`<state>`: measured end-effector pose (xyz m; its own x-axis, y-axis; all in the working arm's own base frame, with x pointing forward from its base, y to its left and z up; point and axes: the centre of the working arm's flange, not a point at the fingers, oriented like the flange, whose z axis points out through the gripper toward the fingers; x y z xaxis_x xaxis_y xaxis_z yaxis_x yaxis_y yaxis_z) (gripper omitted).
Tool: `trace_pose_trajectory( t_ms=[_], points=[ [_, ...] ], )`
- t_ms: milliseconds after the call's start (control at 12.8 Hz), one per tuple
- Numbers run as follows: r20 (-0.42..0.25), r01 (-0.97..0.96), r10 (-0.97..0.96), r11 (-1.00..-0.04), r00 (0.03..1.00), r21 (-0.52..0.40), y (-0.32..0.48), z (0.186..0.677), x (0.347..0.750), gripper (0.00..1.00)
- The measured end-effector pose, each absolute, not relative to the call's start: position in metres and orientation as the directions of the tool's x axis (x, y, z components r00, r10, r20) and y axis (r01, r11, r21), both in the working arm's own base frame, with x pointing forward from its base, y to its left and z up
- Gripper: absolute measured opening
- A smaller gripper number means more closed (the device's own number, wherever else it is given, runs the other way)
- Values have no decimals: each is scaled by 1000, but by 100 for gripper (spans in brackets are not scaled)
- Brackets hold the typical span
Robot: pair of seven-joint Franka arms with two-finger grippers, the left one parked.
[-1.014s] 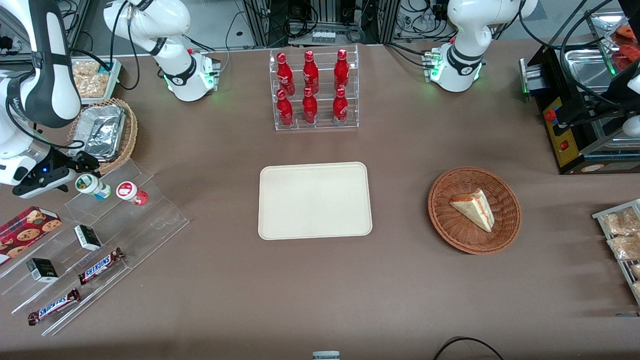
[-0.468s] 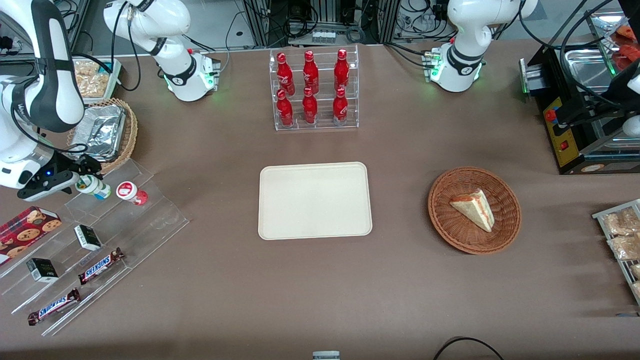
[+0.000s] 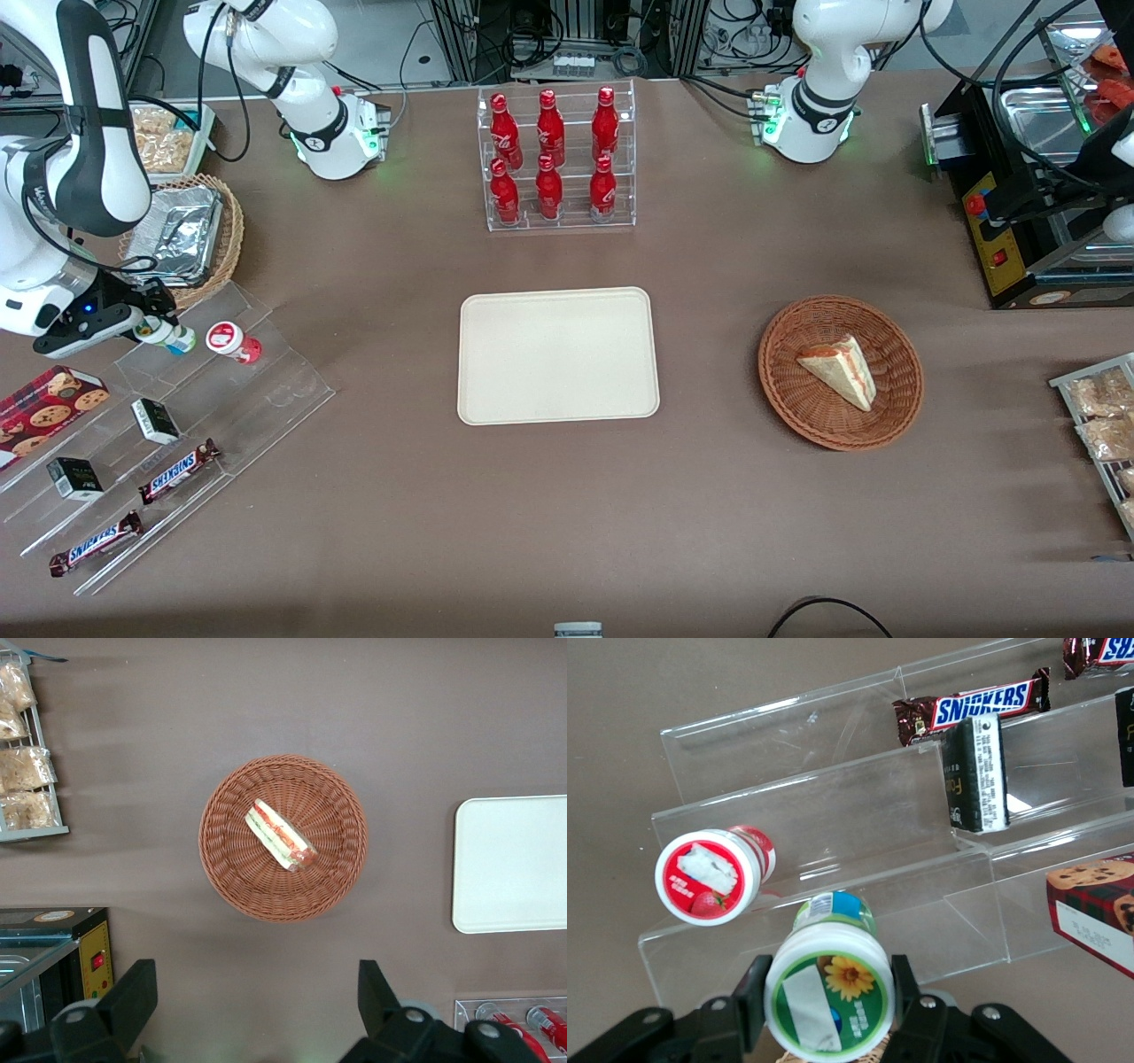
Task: Place green gum on tray
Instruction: 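Lower the right gripper around the green cup and close on it, then lift the green cup off the rack with the right gripper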
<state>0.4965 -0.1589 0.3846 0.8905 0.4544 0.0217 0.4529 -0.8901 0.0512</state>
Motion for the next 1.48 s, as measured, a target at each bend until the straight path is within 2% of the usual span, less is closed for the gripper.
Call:
trace_pose_trajectory(
  t_ms=[234,780,1170,1482],
  points=[
    [-4,458,458,-889,889,26,-158,409,502,59],
    [-74,426,431,-901,899,-82,-133,534,497,59],
    [-111,366,374,-927,921,-87,-31,575,500,59],
    [-128,252,262,-963,956,-91,89,582,491,59]
  ],
)
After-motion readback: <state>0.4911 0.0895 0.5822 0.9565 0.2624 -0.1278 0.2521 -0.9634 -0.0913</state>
